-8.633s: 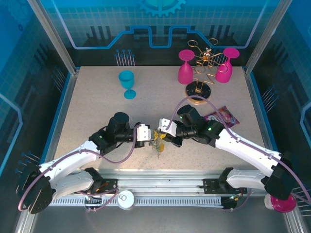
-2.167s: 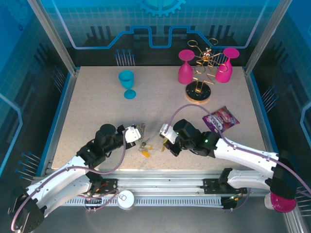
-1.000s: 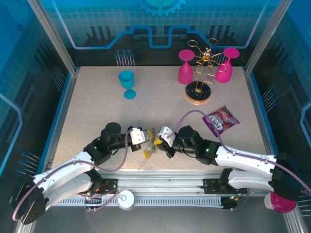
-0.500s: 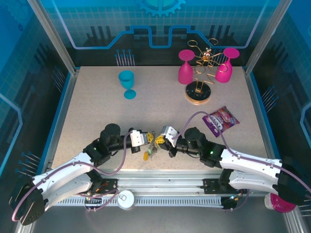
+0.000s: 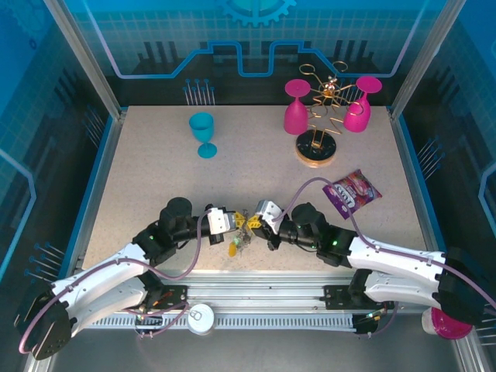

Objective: Put the keys on the keyring

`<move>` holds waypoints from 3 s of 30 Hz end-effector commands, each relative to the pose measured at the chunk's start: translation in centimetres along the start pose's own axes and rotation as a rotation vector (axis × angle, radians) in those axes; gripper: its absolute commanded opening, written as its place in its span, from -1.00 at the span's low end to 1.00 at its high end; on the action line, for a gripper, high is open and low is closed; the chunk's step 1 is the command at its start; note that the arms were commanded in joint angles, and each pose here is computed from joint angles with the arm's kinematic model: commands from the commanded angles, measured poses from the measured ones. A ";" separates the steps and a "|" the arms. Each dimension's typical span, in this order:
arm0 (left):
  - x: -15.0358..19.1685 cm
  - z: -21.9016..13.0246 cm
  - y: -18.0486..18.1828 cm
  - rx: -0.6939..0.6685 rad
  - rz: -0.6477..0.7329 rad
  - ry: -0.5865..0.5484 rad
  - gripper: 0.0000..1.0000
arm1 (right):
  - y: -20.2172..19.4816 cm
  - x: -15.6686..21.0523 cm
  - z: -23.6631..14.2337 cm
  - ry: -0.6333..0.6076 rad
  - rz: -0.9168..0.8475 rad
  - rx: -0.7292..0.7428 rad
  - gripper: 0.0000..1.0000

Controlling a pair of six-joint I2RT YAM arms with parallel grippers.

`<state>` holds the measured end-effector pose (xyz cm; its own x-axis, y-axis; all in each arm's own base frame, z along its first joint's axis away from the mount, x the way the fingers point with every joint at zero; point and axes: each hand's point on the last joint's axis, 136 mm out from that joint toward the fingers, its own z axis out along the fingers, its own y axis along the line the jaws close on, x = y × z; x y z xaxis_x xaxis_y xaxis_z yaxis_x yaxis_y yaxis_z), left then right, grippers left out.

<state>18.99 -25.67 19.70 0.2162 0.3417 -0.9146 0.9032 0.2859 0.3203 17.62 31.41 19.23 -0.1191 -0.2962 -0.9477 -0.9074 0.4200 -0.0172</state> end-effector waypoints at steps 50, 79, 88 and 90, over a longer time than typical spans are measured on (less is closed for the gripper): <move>-5.3 -1.8 1.9 -0.101 -0.070 -0.196 -1.00 | -3.5 0.6 -1.5 0.048 0.257 0.041 -0.05; -6.9 -1.6 0.4 0.023 -0.208 -0.315 -1.00 | -0.3 -5.1 -3.1 -0.016 0.068 -0.277 -0.67; -6.9 -1.5 0.4 0.026 -0.205 -0.315 -1.00 | -0.1 -5.3 -2.7 -0.011 0.081 -0.309 -0.77; -6.9 -1.5 0.4 0.026 -0.206 -0.314 -1.00 | -0.1 -5.3 -2.7 -0.013 0.083 -0.312 -0.84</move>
<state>17.95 -26.36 24.76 0.0748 0.0395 -0.9964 0.9426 0.3233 0.0836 17.18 30.49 23.75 -0.2003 -0.2839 -0.9377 -0.9718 0.1793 0.1533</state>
